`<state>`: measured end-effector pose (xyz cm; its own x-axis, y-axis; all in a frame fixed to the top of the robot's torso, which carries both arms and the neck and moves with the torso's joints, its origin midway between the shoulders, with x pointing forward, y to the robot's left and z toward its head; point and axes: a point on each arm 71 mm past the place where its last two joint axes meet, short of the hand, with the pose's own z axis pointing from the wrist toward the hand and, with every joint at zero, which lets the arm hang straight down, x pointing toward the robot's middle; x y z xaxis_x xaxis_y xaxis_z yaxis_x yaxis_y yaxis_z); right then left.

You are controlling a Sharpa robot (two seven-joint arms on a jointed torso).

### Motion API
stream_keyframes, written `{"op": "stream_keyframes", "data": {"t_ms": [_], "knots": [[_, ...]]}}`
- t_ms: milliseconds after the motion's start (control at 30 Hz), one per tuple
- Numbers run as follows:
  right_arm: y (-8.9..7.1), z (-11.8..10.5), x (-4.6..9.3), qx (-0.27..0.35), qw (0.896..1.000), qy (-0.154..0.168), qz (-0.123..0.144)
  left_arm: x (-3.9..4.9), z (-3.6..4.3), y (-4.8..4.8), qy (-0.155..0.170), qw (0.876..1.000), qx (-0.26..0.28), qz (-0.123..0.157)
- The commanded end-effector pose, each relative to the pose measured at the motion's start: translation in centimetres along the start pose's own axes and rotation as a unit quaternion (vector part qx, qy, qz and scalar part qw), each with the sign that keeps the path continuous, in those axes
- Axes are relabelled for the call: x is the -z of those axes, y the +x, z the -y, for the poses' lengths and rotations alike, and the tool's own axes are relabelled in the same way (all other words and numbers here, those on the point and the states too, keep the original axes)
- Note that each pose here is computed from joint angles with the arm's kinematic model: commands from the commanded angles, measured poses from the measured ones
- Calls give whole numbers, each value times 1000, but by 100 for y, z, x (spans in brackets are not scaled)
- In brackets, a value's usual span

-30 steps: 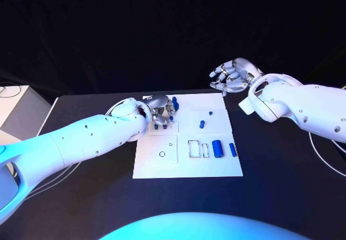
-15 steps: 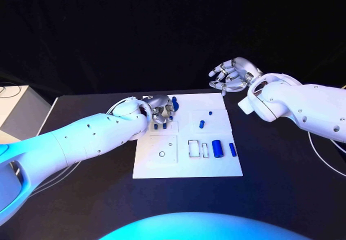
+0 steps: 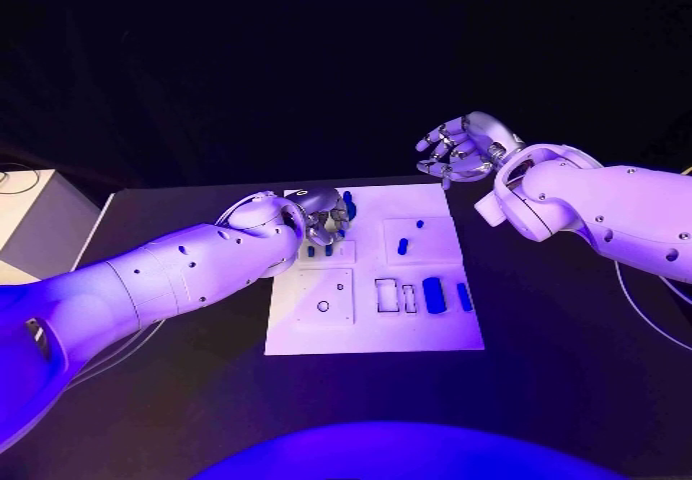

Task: Assemble the parts on the task board

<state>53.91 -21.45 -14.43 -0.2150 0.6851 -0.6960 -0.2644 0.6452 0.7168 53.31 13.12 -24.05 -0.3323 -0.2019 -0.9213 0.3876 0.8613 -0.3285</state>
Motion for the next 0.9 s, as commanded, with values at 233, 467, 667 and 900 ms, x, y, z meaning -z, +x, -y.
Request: {"op": "stream_keyframes", "data": {"t_ms": [233, 467, 667, 900], "knots": [[14, -20, 4, 2, 1000, -7, -4, -20, -18, 55, -7, 1000, -5, -22], [16, -23, 5, 1, 1000, -8, -4, -27, -32, 72, -10, 1000, -7, -25], [17, -25, 6, 1, 1000, -8, -4, -39, -24, 81, -9, 1000, -7, -25], [17, -26, 8, 1, 1000, -8, -4, -45, -30, 79, -8, 1000, -7, -16]]}}
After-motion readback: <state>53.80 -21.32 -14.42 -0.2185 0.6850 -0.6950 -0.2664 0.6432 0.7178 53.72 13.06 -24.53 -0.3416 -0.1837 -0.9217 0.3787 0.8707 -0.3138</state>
